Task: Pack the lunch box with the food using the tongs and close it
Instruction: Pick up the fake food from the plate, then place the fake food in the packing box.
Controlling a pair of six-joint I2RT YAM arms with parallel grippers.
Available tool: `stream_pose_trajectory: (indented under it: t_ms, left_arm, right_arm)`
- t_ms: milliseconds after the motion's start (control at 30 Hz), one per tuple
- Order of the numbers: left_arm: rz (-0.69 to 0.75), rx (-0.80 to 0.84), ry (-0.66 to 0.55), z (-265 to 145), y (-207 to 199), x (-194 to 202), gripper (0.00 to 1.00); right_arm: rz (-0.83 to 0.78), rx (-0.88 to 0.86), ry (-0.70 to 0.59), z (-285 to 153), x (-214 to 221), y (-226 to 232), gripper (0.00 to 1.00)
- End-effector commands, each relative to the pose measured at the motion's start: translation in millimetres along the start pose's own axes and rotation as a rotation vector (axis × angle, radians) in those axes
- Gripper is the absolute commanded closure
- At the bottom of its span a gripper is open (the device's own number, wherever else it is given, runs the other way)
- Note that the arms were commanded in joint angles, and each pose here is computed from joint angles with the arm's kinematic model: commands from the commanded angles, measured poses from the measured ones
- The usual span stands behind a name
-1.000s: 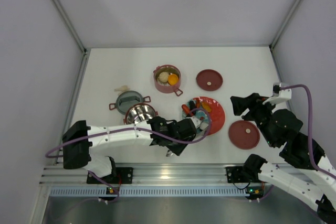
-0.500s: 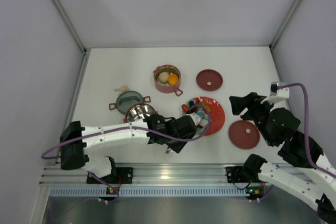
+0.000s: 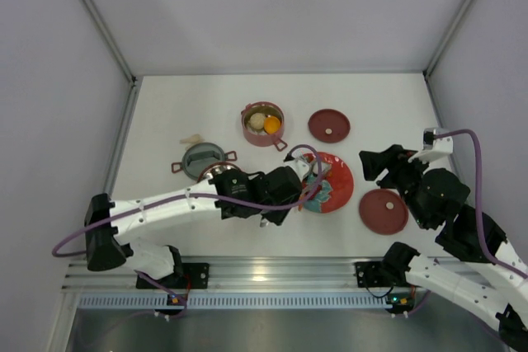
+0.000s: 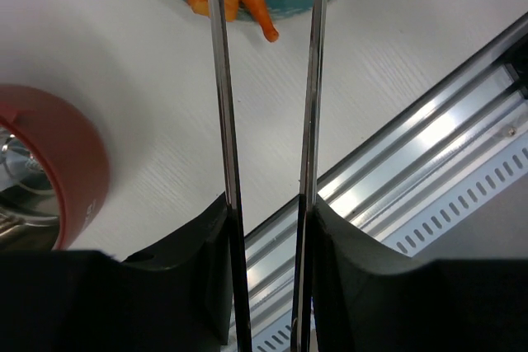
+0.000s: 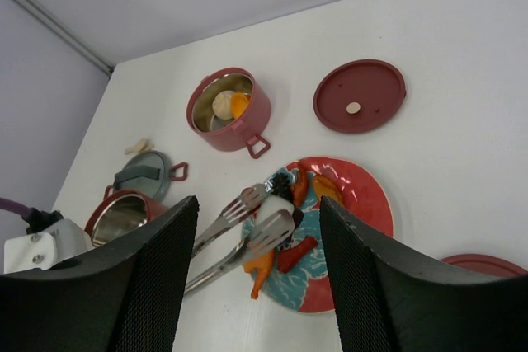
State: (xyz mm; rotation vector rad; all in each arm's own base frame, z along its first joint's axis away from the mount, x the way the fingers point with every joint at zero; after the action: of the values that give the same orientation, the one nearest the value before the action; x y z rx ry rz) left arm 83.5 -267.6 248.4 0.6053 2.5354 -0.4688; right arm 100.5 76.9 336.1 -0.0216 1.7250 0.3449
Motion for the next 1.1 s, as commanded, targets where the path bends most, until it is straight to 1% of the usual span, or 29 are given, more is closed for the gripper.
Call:
stream_pose_trajectory:
  t_ms: [0,133,233,333,533,633,867,1067]
  left_arm:
    - [-0.058,-0.007,-0.12,-22,12,-28,0.67]
    - [-0.15,-0.026,-0.17,-27,39,-54,0.68]
    - [-0.184,-0.028,-0.189,-27,55,-67,0.68]
    - [-0.252,-0.081,-0.229,-26,80,-87,0.68]
    - [-0.344,-0.148,-0.258,-11,114,-118,0.67]
    - [-0.376,-0.163,-0.249,3,127,-128,0.67]
    - [-0.416,-0.199,-0.188,43,138,-134,0.67]
    - [-0.466,-0.186,-0.172,60,137,-131,0.68]
  right_arm:
    - [0.023,-0.035,-0.029,-3,-11,5,0.4]
    - [0.022,-0.039,-0.027,-2,-10,6,0.4]
    - [0.021,-0.04,-0.025,-1,-8,6,0.4]
    - [0.025,-0.061,-0.022,1,-6,9,0.4]
    - [0.004,-0.103,-0.002,8,0,16,0.4]
    - [-0.013,-0.132,0.013,8,2,18,0.4]
    - [-0.026,-0.213,0.028,0,7,18,0.4]
    - [-0.049,-0.254,0.052,-4,12,17,0.39]
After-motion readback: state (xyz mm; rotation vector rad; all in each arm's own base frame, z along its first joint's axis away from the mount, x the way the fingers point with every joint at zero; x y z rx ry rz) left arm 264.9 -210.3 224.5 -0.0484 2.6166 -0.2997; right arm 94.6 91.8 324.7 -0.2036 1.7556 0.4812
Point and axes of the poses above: each gripper's point midway between its finger pads, its own z axis out along the fingers, its own y axis along the line the jaws close on, x = y × z, the point moved 10 cm from there along -z, back along the fingers, and after that the axes turned 13 degrees about -z, right-handed, at the moved point
